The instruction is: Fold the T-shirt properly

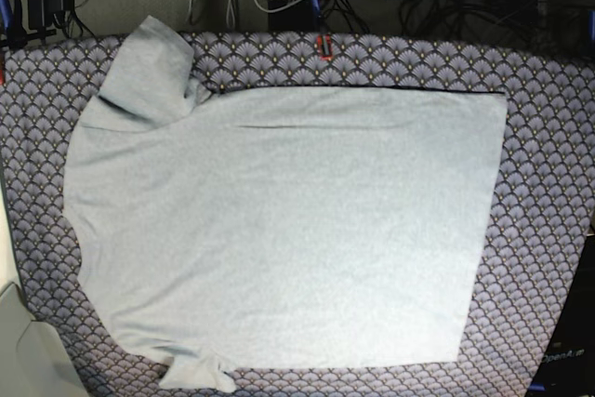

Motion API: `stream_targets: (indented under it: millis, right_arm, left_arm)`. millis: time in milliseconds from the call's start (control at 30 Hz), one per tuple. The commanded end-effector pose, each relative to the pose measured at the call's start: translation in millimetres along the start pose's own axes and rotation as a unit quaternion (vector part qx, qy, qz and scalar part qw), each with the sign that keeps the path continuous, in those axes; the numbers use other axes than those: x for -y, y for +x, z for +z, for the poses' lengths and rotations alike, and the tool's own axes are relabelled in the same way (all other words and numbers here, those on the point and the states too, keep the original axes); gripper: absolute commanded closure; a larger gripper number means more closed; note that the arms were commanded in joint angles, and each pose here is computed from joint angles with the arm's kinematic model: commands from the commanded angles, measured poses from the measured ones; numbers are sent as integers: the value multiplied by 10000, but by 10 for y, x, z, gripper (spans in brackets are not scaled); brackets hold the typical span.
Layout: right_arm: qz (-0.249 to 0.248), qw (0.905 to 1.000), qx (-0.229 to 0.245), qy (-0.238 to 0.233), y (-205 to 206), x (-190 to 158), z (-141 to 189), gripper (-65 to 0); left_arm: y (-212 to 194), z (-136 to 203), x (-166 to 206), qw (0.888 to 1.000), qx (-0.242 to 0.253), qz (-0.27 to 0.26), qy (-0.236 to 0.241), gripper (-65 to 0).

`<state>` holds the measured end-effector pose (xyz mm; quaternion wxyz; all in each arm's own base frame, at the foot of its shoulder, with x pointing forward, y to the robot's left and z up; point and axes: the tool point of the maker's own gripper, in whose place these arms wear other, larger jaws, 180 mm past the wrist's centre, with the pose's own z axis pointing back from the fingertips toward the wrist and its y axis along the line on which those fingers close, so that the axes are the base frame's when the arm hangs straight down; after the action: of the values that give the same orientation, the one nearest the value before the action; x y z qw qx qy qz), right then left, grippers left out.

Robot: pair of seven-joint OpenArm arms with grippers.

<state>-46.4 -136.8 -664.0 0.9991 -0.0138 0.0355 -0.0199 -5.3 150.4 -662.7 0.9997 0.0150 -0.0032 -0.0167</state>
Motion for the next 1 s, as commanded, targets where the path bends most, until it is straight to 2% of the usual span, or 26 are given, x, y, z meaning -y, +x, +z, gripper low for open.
stream_targets:
  millis: [0,367,667,867,967]
  right_arm:
    - [-6,10000,1,16,-25,19,0,0]
    - [-2,10000,57,-25,-35,74,2,0]
    - [96,9926,1190,-207,15,315,300,0]
    - [208,9835,1779,-274,40,408,657,0]
    - [277,9768,2104,-275,67,415,900,0]
  left_arm:
    - [-27,2,-49,10000,-7,-7,43,-3]
    - [-89,5,-47,10000,-30,-13,24,-3]
    - [-12,246,-135,9967,800,-125,68,-3]
    - [3,512,-252,9915,1267,-262,127,-3]
    - [-5,756,-283,9870,1589,-183,159,-3]
